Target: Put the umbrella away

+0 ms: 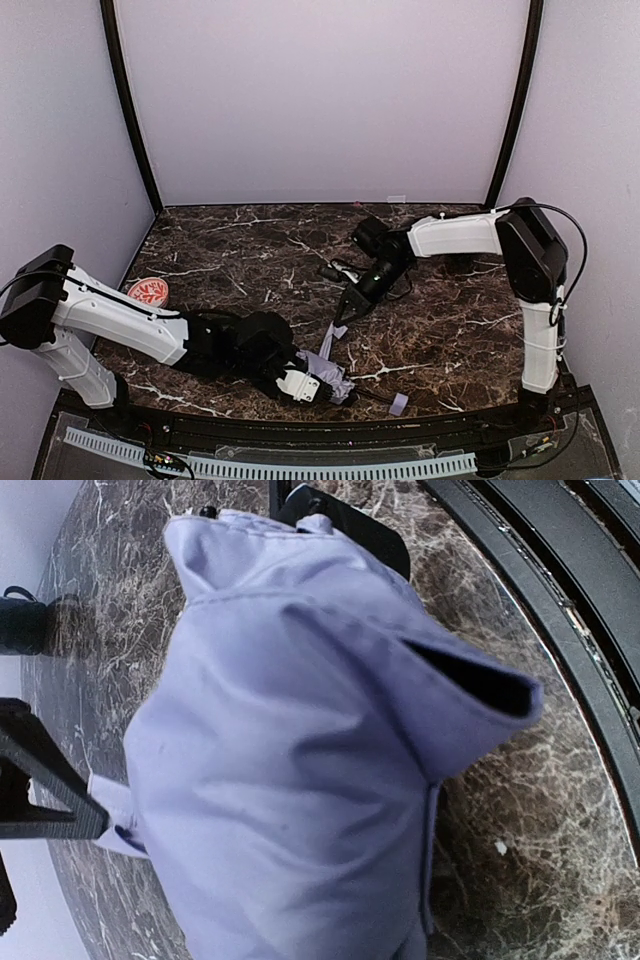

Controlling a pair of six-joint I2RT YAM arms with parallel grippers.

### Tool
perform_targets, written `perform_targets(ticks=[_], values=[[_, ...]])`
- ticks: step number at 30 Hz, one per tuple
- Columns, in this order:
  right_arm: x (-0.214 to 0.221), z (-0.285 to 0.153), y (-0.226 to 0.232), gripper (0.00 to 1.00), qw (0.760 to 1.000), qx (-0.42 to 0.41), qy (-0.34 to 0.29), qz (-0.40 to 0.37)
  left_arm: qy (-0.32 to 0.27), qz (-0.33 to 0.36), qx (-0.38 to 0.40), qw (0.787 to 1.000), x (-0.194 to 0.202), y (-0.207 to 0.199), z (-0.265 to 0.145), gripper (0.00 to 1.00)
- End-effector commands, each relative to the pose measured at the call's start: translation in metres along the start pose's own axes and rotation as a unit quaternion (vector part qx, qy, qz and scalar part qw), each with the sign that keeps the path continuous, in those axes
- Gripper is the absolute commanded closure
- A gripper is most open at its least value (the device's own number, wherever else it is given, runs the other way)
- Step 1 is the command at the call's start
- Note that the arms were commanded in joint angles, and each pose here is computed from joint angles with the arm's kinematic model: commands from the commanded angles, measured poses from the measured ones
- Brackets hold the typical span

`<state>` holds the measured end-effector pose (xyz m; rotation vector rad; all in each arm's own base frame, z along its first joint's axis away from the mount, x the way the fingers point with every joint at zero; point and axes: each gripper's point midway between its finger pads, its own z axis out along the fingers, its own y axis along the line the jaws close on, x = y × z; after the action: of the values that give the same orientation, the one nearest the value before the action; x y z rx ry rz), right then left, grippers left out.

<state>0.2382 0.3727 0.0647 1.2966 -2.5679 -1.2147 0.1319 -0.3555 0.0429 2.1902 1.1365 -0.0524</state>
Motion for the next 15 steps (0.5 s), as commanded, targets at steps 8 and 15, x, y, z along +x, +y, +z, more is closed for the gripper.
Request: perform_targets(ticks=[8,15], values=[[-0.099,-0.095,0.026,1.00,0.981,-0.008,-0.192,-0.012,0.067,-0.020,0.189,0.979,0.022,-0.095,-0.001,1.00],[-0.074,-0.099,0.034,1.00,0.985,-0.014,-0.172,0.015,0.082,-0.114,0.208,0.968,0.021,-0.097,0.012,1.00]])
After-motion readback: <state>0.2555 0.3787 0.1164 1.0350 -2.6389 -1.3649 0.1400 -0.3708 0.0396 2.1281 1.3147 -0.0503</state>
